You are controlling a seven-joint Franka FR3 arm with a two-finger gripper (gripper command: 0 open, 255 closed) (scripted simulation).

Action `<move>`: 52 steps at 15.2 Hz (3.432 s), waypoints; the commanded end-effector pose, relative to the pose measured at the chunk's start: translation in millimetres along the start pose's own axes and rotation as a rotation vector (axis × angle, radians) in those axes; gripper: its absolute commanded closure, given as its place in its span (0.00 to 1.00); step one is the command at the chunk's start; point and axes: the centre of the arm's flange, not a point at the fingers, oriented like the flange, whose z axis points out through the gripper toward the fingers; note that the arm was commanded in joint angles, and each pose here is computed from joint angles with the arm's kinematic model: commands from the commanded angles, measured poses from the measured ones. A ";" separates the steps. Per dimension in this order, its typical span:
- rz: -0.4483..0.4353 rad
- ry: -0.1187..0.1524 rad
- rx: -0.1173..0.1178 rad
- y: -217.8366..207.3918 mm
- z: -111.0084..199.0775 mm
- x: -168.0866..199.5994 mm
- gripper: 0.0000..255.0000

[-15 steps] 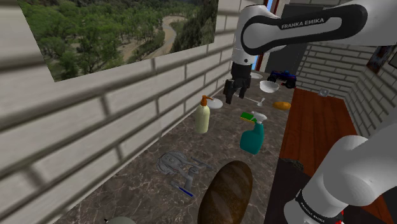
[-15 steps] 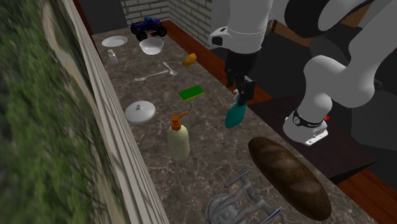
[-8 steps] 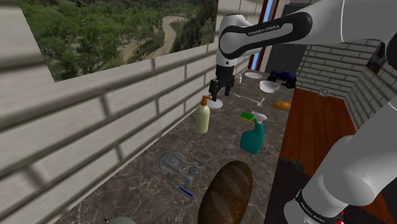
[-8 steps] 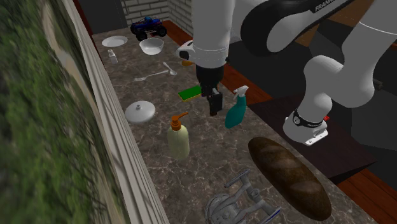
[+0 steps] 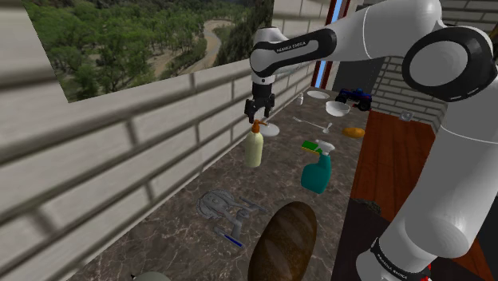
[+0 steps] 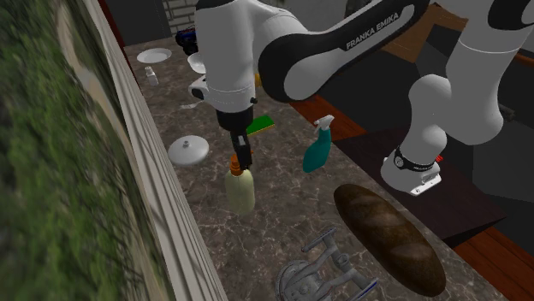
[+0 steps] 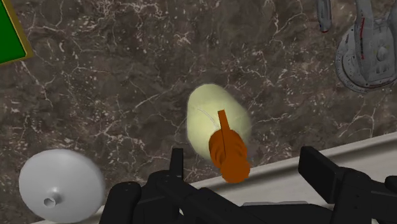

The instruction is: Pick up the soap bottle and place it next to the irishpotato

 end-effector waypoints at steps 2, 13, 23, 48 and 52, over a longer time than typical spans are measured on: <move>-0.002 0.001 -0.003 0.7 9.8 17.3 0.00; -0.002 0.001 -0.003 0.8 44.5 17.4 0.00; -0.002 0.001 -0.003 0.8 44.6 17.3 1.00; -0.002 0.001 -0.003 1.9 -71.7 16.8 1.00; -0.002 0.001 -0.003 2.1 -92.8 16.6 1.00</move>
